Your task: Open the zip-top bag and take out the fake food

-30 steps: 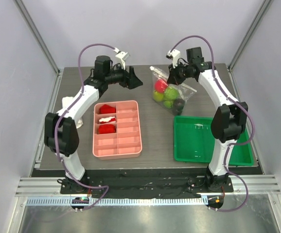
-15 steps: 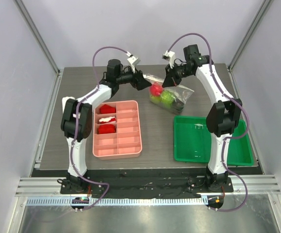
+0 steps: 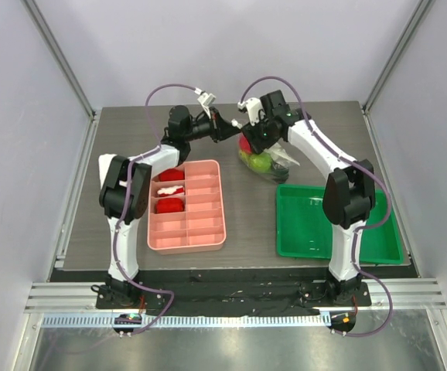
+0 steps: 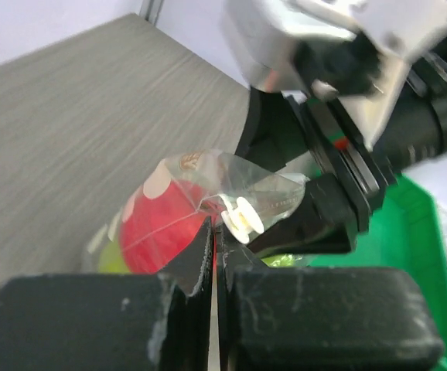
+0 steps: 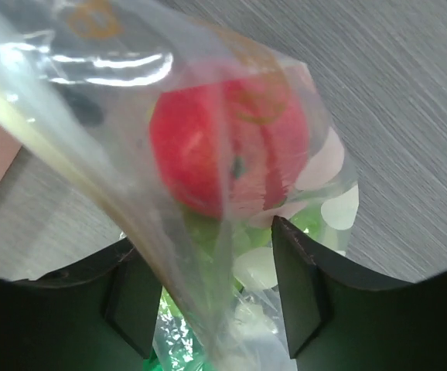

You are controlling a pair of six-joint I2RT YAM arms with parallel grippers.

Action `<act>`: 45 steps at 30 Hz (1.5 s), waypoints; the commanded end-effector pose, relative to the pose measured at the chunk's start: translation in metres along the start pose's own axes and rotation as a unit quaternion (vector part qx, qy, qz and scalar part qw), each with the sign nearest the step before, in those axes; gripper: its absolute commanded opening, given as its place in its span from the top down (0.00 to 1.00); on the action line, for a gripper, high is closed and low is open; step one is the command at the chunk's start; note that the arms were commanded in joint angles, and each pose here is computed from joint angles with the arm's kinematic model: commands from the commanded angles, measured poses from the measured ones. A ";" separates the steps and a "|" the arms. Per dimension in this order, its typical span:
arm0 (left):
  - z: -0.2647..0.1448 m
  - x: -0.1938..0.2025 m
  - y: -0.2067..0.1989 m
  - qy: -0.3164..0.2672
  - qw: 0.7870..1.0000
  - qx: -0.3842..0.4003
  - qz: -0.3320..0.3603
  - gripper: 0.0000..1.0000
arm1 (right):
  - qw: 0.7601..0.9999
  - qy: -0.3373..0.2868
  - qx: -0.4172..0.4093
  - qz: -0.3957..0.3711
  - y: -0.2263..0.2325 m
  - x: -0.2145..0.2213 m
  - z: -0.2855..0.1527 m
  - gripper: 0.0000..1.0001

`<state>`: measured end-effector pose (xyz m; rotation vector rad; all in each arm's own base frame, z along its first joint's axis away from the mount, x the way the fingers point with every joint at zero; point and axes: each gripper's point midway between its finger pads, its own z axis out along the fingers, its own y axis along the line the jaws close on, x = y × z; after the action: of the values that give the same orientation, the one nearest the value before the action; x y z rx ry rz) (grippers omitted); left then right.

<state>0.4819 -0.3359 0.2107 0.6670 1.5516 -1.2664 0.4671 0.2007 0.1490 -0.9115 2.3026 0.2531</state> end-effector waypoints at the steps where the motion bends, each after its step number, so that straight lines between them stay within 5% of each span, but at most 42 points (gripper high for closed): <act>1: -0.003 -0.047 -0.039 -0.051 0.998 0.022 0.017 1.00 | 0.980 -0.113 0.160 0.017 -0.036 -0.056 -0.063 0.38; 9: -0.003 -0.030 -0.046 -0.023 1.000 0.002 0.002 1.00 | 0.969 -0.144 0.201 -0.009 -0.032 -0.081 -0.082 0.41; 18: -0.013 -0.026 -0.055 -0.017 1.000 0.001 0.002 1.00 | 0.975 -0.157 0.155 -0.037 -0.020 -0.099 -0.082 0.98; 20: -0.014 -0.024 -0.052 -0.009 1.000 -0.010 -0.004 0.95 | 0.977 -0.159 0.129 -0.055 -0.010 -0.100 -0.082 0.98; 23: -0.019 -0.027 -0.050 -0.006 1.000 -0.013 -0.003 0.67 | 0.980 -0.162 0.093 -0.071 0.000 -0.099 -0.083 0.98; 24: -0.020 -0.028 -0.049 -0.008 1.000 -0.018 0.002 0.42 | 0.982 -0.155 0.081 -0.075 0.002 -0.095 -0.084 0.98; 25: -0.021 -0.028 -0.045 -0.009 1.000 -0.025 0.009 0.30 | 0.982 -0.155 0.064 -0.082 0.007 -0.093 -0.084 0.98; 27: -0.023 -0.032 -0.040 -0.009 0.999 -0.031 0.017 0.21 | 0.983 -0.149 0.025 -0.109 0.019 -0.087 -0.083 0.98; 31: -0.036 -0.051 -0.033 -0.033 0.999 -0.012 0.037 0.24 | 0.982 -0.140 -0.010 -0.125 0.026 -0.078 -0.082 0.98; 36: -0.069 -0.060 -0.045 -0.063 0.993 0.056 0.087 0.40 | 0.978 -0.148 -0.069 -0.128 0.032 -0.075 -0.093 0.98; 45: -0.058 -0.041 -0.049 -0.041 0.990 0.077 0.113 0.28 | 0.979 -0.130 -0.109 -0.117 0.025 -0.074 -0.089 0.98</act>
<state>0.4493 -0.2729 0.2385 0.7203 1.4304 -1.2738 0.4543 0.2141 0.2525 -1.1223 1.9754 0.4188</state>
